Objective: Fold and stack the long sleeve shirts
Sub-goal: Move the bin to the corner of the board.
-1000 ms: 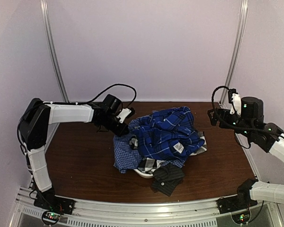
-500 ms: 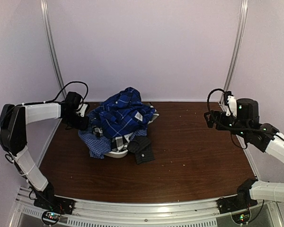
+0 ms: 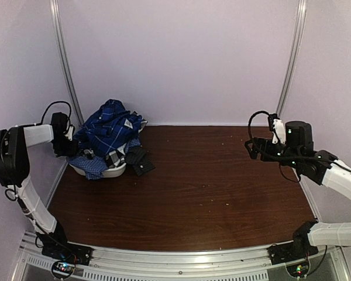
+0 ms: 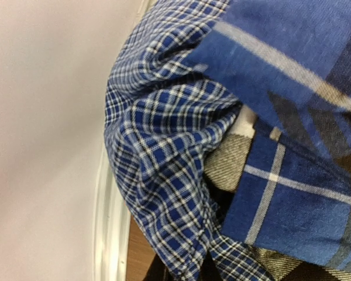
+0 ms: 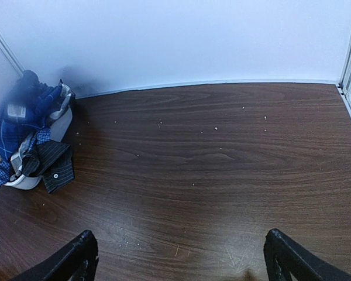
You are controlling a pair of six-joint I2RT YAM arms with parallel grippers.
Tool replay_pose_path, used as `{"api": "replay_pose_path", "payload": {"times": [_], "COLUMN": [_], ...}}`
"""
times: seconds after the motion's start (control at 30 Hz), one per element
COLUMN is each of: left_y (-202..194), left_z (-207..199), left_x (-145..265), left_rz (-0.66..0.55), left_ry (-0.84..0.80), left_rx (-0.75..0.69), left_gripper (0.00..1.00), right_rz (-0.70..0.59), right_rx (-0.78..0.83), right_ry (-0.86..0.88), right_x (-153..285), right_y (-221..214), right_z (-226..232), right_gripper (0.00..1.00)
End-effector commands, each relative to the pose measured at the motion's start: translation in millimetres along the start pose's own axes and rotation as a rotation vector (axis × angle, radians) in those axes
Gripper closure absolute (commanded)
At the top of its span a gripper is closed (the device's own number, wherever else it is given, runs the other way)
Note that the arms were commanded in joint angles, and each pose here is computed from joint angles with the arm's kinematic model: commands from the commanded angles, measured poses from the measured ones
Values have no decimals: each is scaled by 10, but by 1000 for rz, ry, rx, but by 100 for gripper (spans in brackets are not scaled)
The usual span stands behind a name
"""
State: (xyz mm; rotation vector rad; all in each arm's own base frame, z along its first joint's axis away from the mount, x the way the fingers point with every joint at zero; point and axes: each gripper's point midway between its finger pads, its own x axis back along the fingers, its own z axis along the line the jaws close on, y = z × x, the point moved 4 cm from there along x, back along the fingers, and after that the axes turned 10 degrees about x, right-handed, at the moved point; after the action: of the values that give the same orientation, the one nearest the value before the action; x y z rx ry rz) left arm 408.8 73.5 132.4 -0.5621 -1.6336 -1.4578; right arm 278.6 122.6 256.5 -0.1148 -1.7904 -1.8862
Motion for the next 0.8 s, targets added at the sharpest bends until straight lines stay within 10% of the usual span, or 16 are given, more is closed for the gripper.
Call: {"api": "replay_pose_path", "payload": {"times": [0.0, 0.23, 0.5, 0.6, 0.77], "left_y": [530, 783, 1099, 1258, 1273], "left_z": [229, 596, 677, 570, 205], "left_x": [-114, -388, -65, 339, 1185], "left_rz": [-125, -97, -188, -279, -441], "left_ry": [93, 210, 203, 100, -173], "left_rx": [-44, -28, 32, 58, 94], "left_gripper": [100, 97, 58, 20, 6], "right_rz": [-35, -21, -7, -6, 1], "right_rx": [-7, -12, -37, -47, -62], "right_ry": [53, 37, 32, 39, 47], "right_x": [1, 24, 23, 12, 2], "right_y": [148, 130, 65, 47, -12], "right_z": [104, 80, 64, 72, 77], "right_gripper": [0, 0, 0, 0, 0]}}
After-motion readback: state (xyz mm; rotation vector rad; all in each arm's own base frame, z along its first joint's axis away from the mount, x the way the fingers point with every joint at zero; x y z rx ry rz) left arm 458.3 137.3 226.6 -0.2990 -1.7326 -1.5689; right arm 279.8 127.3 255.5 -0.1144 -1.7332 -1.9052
